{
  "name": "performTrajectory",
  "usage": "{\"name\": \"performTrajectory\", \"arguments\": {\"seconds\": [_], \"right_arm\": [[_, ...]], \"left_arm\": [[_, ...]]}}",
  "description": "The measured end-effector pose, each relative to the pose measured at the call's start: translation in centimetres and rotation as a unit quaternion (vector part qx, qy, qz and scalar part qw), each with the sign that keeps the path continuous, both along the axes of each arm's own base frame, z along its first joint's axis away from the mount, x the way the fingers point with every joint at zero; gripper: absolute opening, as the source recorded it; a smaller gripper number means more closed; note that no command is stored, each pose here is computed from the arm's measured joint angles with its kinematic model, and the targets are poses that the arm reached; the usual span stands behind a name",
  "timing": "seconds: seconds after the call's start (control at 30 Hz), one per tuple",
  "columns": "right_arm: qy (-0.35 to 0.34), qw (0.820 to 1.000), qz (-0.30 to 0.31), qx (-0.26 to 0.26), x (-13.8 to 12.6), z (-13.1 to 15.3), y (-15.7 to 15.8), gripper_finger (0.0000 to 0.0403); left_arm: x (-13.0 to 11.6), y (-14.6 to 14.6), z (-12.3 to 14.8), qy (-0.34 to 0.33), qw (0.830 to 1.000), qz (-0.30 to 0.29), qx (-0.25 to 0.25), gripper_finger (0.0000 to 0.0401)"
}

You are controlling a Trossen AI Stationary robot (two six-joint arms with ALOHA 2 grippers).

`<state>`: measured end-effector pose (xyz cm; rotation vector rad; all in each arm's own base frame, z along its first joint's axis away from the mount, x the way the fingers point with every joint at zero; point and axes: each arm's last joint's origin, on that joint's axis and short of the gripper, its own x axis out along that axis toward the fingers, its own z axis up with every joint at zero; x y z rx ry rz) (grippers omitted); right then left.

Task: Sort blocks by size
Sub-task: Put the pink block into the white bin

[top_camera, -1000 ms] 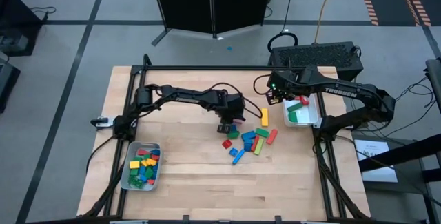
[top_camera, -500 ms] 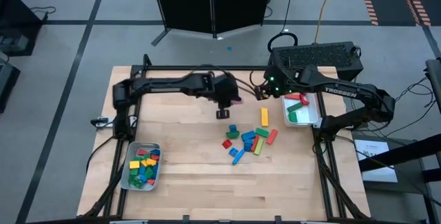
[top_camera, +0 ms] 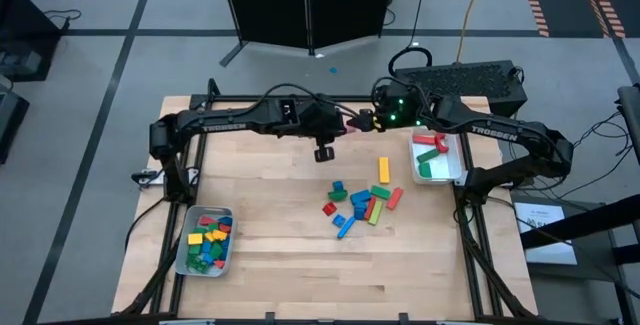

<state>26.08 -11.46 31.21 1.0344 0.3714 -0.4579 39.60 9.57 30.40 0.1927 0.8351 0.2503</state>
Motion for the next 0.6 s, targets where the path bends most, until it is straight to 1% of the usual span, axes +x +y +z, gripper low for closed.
{"name": "performTrajectory", "arguments": {"seconds": [0.2,0.43,0.6], "right_arm": [[0.008,1.000,-0.002,0.001,-0.09,-0.13,-0.01,0.0215],[0.008,1.000,0.000,-0.003,-0.09,-0.11,-0.01,0.0215],[0.006,1.000,-0.003,0.000,-0.41,-0.01,-0.39,0.0215]], "left_arm": [[0.27,0.12,0.30,-0.019,1.000,0.007,0.012,0.0088],[0.23,0.20,0.30,-0.018,1.000,0.011,0.015,0.0088],[0.03,0.28,0.17,-0.005,1.000,0.020,0.021,0.0088]]}}
